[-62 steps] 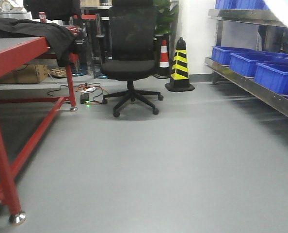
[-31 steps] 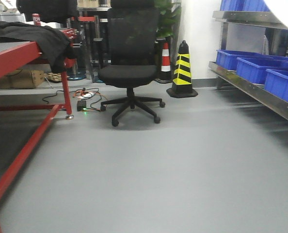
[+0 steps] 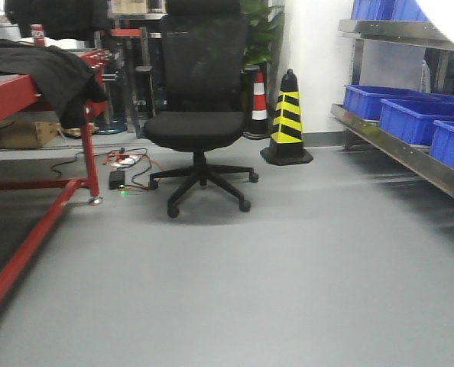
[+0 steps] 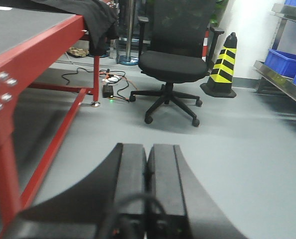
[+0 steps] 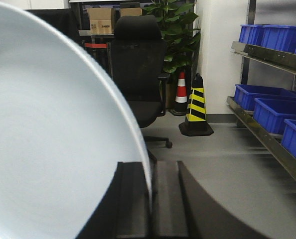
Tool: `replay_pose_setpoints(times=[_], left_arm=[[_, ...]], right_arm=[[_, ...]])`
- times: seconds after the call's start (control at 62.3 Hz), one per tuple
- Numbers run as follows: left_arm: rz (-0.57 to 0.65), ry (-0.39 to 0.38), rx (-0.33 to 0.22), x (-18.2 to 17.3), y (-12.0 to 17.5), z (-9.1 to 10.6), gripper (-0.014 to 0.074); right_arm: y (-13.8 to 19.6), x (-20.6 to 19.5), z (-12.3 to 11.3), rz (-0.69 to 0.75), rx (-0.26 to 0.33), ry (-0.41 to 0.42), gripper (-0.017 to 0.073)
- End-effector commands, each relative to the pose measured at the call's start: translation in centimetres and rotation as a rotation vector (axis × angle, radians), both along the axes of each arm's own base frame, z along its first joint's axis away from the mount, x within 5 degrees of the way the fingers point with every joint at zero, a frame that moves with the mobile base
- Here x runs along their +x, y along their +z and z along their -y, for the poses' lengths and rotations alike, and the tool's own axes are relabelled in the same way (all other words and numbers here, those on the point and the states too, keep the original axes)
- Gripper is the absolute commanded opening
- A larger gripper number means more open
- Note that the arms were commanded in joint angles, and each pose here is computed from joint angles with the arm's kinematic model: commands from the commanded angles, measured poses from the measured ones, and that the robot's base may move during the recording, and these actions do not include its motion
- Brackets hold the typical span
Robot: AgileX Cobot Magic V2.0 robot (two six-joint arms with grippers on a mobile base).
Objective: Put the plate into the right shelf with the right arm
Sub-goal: 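Drive the base to the shelf of blue bins holding the plate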
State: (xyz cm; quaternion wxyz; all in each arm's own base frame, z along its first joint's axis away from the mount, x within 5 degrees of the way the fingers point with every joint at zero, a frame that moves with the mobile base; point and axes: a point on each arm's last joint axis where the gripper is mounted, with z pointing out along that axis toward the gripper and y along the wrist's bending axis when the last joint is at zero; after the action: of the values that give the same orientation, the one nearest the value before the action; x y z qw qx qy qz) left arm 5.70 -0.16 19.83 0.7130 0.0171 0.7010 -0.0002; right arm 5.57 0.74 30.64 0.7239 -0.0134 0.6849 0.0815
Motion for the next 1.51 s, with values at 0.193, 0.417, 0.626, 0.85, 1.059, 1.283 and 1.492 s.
replay_pose_setpoints(times=[0.193, 0.417, 0.626, 0.85, 1.059, 1.283, 1.492], left_arm=[[0.089, 0.009, -0.018, -0.08, 0.52, -0.1, -0.0128], [0.089, 0.009, -0.018, -0.08, 0.52, -0.1, -0.0128], [0.089, 0.009, -0.018, -0.08, 0.52, -0.1, -0.0128], [0.089, 0.009, -0.018, -0.08, 0.52, -0.1, -0.0128], [0.089, 0.009, -0.018, -0.08, 0.52, -0.1, -0.0128], [0.089, 0.009, -0.018, -0.08, 0.52, -0.1, -0.0128], [0.089, 0.009, -0.018, -0.08, 0.52, -0.1, -0.0128]], right_arm=[[1.7, -0.15, 0.08, 0.113, -0.003, -0.011, 0.0054], [1.7, -0.15, 0.08, 0.113, -0.003, -0.011, 0.0054], [1.7, -0.15, 0.08, 0.113, -0.003, -0.011, 0.0054], [1.7, -0.15, 0.08, 0.113, -0.003, -0.011, 0.0054], [1.7, -0.15, 0.08, 0.113, -0.003, -0.011, 0.0054], [1.7, -0.15, 0.08, 0.113, -0.003, -0.011, 0.0054], [1.7, -0.15, 0.08, 0.113, -0.003, -0.011, 0.0054]])
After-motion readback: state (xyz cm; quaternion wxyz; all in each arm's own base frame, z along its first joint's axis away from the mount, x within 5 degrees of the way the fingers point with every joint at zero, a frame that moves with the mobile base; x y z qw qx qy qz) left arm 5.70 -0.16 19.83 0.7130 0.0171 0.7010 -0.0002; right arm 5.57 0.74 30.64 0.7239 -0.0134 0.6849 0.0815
